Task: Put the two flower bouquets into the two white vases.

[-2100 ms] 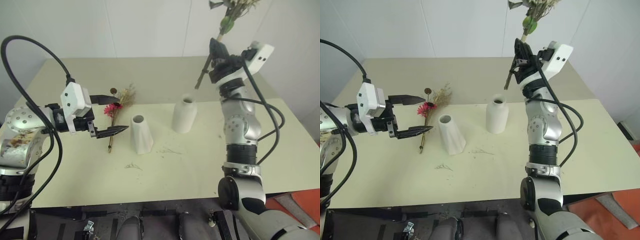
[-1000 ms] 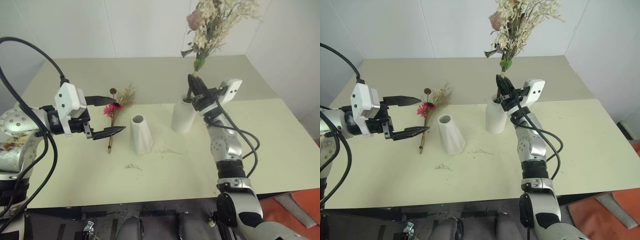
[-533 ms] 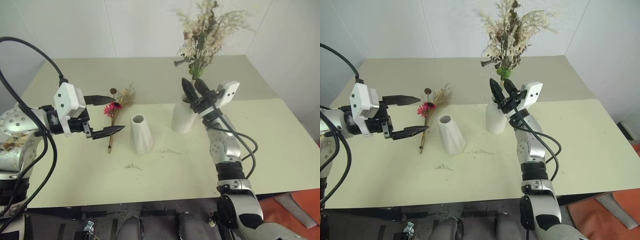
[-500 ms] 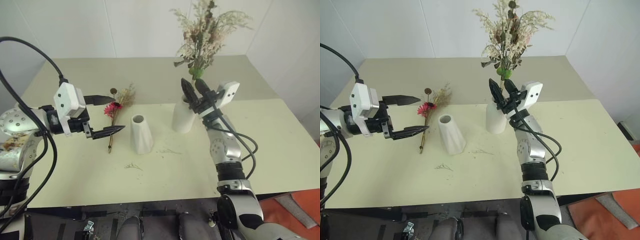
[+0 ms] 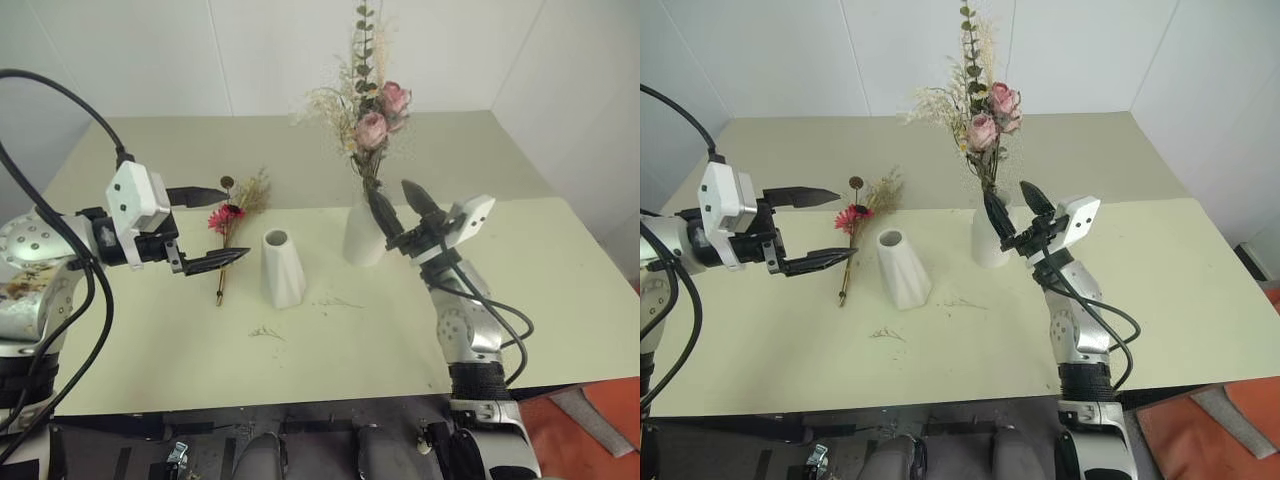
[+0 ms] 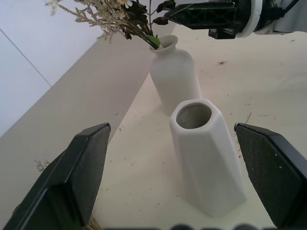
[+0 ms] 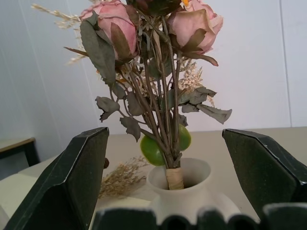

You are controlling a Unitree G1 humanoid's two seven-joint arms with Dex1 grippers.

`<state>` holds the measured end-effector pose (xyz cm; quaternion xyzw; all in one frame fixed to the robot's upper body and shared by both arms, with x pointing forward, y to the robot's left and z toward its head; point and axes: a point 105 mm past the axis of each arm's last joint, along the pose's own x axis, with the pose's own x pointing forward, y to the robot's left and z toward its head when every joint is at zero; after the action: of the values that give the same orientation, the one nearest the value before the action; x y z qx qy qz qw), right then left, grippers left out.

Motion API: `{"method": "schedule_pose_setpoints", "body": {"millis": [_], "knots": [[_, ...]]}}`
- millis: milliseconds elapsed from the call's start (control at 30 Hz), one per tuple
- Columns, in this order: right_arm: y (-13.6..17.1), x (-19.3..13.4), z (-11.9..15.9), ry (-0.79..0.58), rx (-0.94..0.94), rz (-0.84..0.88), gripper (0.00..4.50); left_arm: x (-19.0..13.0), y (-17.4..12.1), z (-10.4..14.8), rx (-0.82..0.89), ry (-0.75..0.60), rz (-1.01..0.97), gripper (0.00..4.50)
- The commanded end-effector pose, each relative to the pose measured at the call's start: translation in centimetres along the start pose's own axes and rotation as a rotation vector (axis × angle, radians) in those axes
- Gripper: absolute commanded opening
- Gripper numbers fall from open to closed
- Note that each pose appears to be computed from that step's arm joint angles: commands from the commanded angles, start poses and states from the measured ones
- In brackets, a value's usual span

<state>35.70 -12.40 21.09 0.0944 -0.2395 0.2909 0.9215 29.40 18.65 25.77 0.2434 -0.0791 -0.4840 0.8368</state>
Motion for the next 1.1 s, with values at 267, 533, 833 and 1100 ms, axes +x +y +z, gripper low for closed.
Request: {"method": "schedule_pose_setpoints", "body": {"millis": [267, 533, 833, 1100], "knots": [[-0.8, -6.2, 5.3, 0.384, -0.217, 0.179, 4.45, -7.9, 4.6, -2.5, -0.089, 0.253, 0.707, 4.5], [2.9, -6.0, 8.4, 0.561, -0.16, 0.514, 4.45, -5.2, 5.9, -8.1, -0.321, 0.485, 0.778, 4.5], [4.8, -4.8, 9.9, 0.548, -0.199, 0.592, 4.45, 2.1, 6.7, -11.6, -0.497, 0.587, 0.596, 4.5], [4.7, -6.2, 9.9, 0.564, -0.223, 0.491, 4.45, 7.0, 4.8, -12.8, -0.648, 0.637, 0.42, 4.5]]}}
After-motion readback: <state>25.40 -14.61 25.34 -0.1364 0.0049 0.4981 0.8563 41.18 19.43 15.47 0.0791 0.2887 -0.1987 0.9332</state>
